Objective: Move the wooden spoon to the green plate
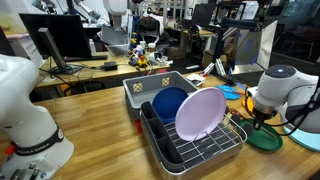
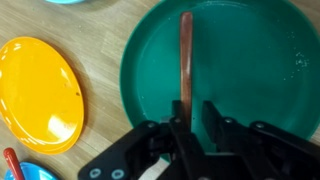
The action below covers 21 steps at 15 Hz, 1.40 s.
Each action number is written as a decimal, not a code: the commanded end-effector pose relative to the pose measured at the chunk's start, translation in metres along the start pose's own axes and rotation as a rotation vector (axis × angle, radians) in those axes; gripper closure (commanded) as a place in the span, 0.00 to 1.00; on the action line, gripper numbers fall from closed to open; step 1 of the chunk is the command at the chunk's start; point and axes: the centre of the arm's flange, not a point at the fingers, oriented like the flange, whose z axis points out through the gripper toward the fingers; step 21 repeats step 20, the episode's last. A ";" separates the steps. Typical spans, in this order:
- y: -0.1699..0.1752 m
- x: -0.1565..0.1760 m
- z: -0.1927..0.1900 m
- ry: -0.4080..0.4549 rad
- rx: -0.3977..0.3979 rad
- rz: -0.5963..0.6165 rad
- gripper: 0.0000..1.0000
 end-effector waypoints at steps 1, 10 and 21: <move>0.004 0.002 0.006 0.001 -0.004 -0.011 0.42; 0.003 -0.003 0.009 -0.011 -0.011 -0.011 0.00; 0.003 -0.002 0.006 -0.013 -0.008 0.001 0.00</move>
